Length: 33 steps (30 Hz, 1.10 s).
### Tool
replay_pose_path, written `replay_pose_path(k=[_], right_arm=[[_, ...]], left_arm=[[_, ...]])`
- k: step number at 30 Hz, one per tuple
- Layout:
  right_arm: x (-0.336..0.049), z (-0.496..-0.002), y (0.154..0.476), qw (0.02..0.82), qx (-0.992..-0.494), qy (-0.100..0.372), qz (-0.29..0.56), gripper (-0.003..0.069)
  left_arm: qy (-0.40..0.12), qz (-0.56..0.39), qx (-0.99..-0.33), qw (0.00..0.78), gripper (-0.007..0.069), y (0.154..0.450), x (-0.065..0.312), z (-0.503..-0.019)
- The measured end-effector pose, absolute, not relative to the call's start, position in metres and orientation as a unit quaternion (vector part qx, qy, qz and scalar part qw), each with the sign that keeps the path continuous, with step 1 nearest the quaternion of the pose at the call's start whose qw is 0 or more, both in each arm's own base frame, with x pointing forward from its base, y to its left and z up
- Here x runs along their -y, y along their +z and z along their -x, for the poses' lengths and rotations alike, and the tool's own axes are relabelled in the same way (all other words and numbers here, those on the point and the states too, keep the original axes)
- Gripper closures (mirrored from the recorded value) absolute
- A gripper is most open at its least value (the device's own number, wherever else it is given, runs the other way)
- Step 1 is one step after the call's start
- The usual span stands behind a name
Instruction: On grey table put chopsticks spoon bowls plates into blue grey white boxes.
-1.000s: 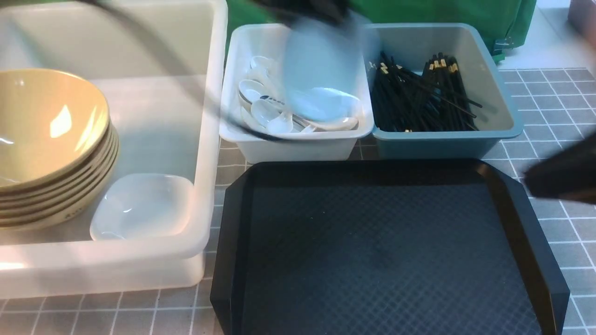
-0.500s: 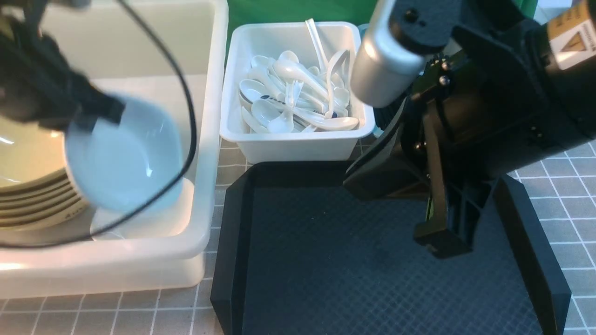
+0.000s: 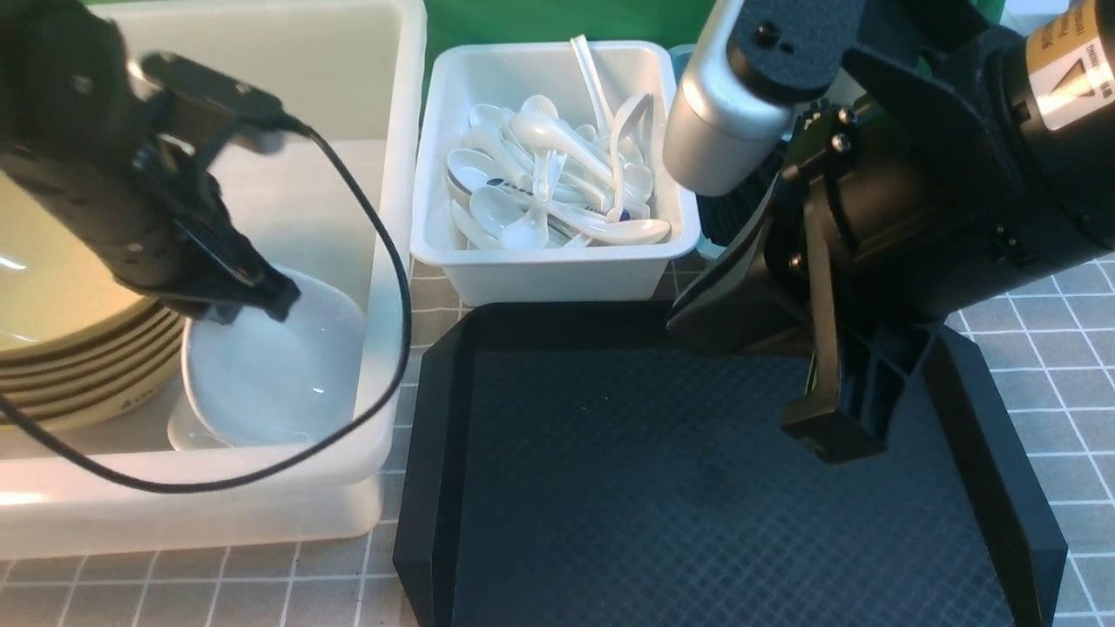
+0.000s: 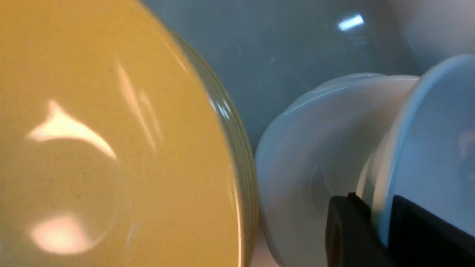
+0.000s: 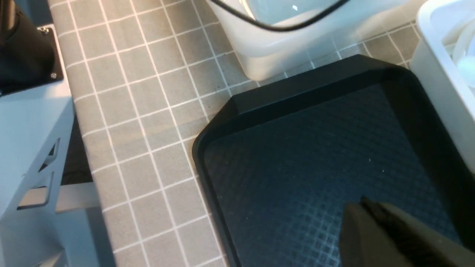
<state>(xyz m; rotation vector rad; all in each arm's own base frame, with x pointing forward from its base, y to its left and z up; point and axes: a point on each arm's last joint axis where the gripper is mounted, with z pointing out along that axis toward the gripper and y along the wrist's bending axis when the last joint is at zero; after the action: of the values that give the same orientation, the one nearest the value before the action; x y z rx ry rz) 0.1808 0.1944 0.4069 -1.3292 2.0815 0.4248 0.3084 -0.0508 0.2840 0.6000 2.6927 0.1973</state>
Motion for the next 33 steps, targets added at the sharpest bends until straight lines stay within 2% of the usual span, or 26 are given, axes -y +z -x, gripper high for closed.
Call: replay_pose_path(k=[3,4,5,6,10,13,15,19,21,24,25,28,33], right_arm=[[-0.194,-0.181,0.407,0.313,-0.789,0.159,0.504,0.0615],[-0.194,-0.181,0.407,0.313,-0.789,0.157,0.504,0.0615],[-0.194,-0.181,0.407,0.313,-0.789,0.157,0.504,0.0615],[-0.194,-0.181,0.407,0.313,-0.789,0.157,0.504,0.0615],[-0.194,-0.181,0.407,0.314,-0.789,0.155,0.505,0.0614],[-0.194,-0.182,0.407,0.314,-0.789,0.154,0.505,0.0614],[-0.193,-0.182,0.407,0.315,-0.789,0.149,0.506,0.0614],[-0.191,-0.185,0.407,0.323,-0.793,0.13,0.501,0.0614],[-0.188,-0.188,0.407,0.329,-0.8,0.112,0.489,0.0614],[-0.186,-0.189,0.405,0.324,-0.805,0.102,0.486,0.0614],[-0.185,-0.188,0.405,0.324,-0.806,0.101,0.486,0.0614],[-0.182,-0.185,0.404,0.325,-0.806,0.102,0.484,0.0614],[-0.165,-0.168,0.401,0.381,-0.793,0.116,0.461,0.0614]], left_arm=[[0.076,-0.236,-0.951,0.182,0.0458,0.278,0.051,-0.313],[0.08,-0.245,-0.949,0.183,0.0389,0.279,0.051,-0.313],[0.081,-0.247,-0.948,0.183,0.0378,0.279,0.051,-0.313],[0.085,-0.25,-0.947,0.184,0.0337,0.28,0.05,-0.313],[0.103,-0.252,-0.939,0.211,0.0133,0.299,0.05,-0.321],[0.114,-0.246,-0.936,0.224,0.0072,0.314,0.048,-0.323],[0.115,-0.23,-0.938,0.233,0.0059,0.329,0.048,-0.322],[0.108,-0.192,-0.938,0.269,0.0133,0.37,0.052,-0.306],[0.092,-0.176,-0.929,0.313,0.0299,0.403,0.054,-0.273],[0.076,-0.154,-0.92,0.353,0.0506,0.421,0.044,-0.229],[0.075,-0.152,-0.918,0.358,0.055,0.422,0.041,-0.22],[0.071,-0.14,-0.914,0.375,0.06,0.421,0.033,-0.191],[0.057,-0.107,-0.903,0.412,0.0636,0.383,0.011,-0.116]])
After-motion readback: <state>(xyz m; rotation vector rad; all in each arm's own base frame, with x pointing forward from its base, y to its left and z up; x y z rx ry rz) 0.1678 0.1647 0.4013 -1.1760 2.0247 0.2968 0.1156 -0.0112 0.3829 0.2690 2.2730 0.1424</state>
